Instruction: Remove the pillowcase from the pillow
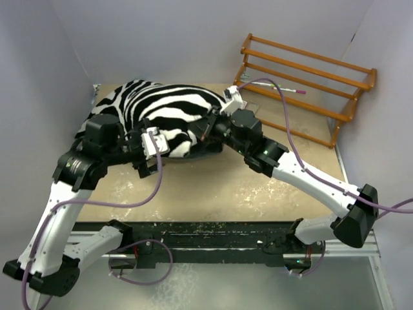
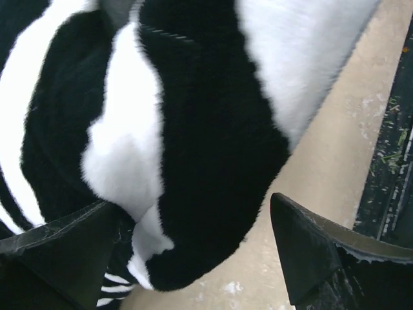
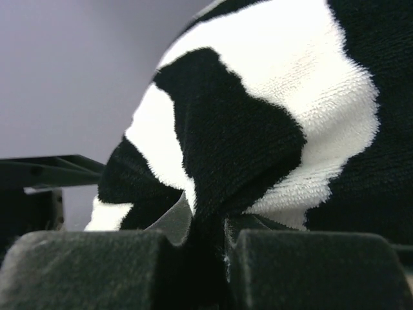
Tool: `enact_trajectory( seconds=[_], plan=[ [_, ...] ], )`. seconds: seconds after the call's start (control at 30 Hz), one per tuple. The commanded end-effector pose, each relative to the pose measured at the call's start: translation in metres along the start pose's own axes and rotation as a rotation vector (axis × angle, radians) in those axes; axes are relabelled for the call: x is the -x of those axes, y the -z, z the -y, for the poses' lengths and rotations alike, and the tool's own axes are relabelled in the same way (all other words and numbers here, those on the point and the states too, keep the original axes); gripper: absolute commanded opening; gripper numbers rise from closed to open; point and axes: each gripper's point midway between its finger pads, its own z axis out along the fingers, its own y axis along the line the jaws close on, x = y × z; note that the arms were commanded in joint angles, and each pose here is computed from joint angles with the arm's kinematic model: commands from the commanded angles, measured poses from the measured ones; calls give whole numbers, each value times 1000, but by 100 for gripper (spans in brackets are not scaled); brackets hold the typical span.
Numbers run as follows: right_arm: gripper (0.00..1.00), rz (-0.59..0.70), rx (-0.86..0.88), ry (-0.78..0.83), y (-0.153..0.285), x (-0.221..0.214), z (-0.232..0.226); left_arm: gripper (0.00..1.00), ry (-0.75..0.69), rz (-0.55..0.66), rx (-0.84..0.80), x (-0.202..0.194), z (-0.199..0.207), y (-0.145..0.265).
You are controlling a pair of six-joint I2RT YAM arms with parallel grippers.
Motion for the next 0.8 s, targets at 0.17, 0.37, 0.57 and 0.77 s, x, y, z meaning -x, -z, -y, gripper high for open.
enact_trajectory(
  seconds=[0.17, 0.37, 0.57, 0.77],
  plan=[
    [0, 180, 177, 147, 7, 77, -122, 99, -165, 171, 41, 23, 20, 25],
    [0, 189, 210, 203, 10, 74, -158, 99, -185, 260, 221, 44, -7, 36],
    [0, 213, 235, 219, 24, 75, -183, 99, -219, 359, 284, 64, -8, 53],
    [0, 204, 296, 254, 39, 71, -212, 93, -225, 409, 347, 76, -20, 58]
  ],
)
